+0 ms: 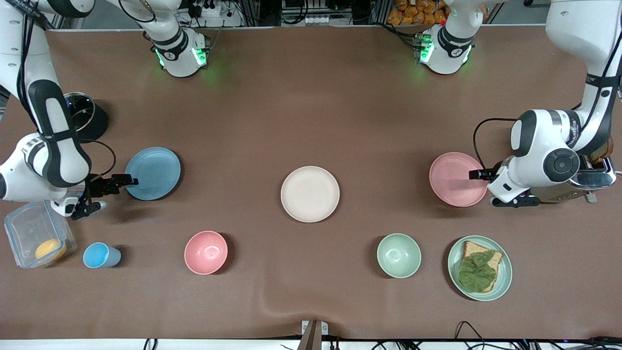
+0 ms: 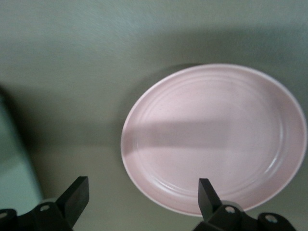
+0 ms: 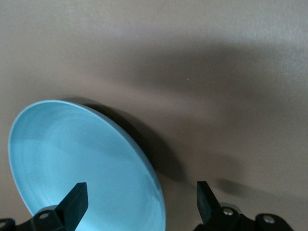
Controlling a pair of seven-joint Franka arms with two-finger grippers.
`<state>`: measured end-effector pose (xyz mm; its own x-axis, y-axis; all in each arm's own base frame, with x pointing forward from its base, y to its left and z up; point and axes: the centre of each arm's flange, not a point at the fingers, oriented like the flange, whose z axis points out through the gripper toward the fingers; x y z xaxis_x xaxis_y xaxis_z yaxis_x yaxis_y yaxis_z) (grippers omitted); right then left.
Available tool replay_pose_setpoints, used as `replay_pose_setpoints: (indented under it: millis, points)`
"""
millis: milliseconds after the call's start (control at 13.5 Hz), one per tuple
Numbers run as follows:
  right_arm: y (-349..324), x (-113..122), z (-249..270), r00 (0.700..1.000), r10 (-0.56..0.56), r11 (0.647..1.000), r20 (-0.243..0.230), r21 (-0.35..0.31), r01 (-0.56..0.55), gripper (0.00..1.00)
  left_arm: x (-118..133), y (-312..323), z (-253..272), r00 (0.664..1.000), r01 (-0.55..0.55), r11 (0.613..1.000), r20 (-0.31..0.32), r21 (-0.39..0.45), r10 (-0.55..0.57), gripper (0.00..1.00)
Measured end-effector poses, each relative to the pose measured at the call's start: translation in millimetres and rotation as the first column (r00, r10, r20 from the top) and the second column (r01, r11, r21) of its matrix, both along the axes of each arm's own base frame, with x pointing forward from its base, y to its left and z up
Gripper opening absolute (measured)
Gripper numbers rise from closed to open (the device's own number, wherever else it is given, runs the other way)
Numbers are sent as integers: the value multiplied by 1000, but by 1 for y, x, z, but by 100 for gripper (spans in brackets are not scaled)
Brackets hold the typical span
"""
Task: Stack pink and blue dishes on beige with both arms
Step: 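Grip the pink and blue plate rims with both grippers, then lift both plates, carrying the pink plate toward the beige plate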
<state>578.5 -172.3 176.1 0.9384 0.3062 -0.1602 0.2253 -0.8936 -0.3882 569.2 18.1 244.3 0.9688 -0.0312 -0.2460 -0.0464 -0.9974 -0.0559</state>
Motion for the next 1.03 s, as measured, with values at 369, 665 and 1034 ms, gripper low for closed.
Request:
replay_pose_setpoints:
  millis: [369,665,1034]
  points:
    - [-12,-9,-11,1000,-13,999,-25,35,14,98,-7,50,-33,999,42,997,35,-71,-40,100]
    - [-12,-10,-11,999,-12,999,-37,44,13,55,-11,57,-60,999,-13,985,27,-170,18,87]
    - [-8,-11,-11,999,-7,998,-54,61,10,4,-10,76,-67,999,4,978,36,-209,3,34]
